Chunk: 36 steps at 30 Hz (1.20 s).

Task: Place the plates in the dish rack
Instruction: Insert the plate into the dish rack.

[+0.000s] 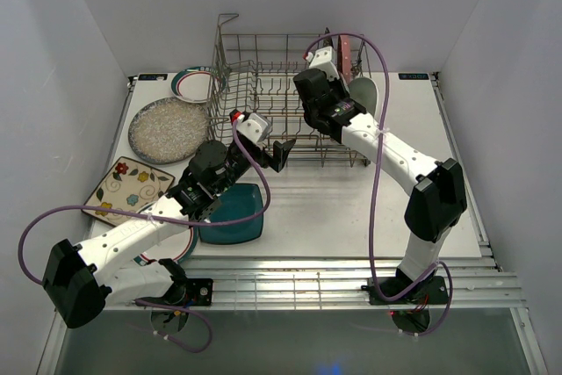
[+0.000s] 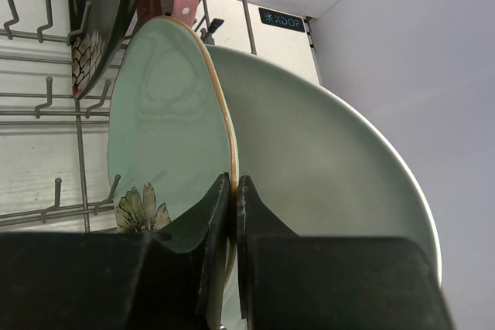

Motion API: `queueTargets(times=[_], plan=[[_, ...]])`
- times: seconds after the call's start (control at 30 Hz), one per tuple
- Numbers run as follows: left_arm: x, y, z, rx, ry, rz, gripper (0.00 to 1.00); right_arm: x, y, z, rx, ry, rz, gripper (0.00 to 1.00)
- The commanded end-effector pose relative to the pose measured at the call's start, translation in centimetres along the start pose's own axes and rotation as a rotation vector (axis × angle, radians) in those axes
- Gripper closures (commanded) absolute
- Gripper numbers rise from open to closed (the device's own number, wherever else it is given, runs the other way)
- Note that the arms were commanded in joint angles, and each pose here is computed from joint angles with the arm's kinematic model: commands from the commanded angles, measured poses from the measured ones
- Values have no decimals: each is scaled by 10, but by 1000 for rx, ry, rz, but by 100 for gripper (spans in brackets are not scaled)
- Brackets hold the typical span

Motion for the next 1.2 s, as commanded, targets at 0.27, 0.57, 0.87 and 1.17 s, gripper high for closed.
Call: queueTargets(times=[0.27,0.57,0.87,1.17], plan=[[-3,0,7,0,-27,-10,2,9,-6,11,126,-33,-65,92],[-3,0,7,0,-24,-15,2,14,-2,2,126,-15,-64,92],[-3,-1,6,0,-22,-17,2,19,0,-3,126,-2,-61,92],[-3,-1,7,2,-24,-19,2,25,4,-10,140,15,-47,92]])
Point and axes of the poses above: each gripper's point midway between its finger pads, its own x axis out along the fingers, its own y axis along the line the jaws close on, z = x × y, the point moved 5 cm from there along -x, back along the fingers, and after that the axes turned 3 degrees about -x, right-handed, at the moved point
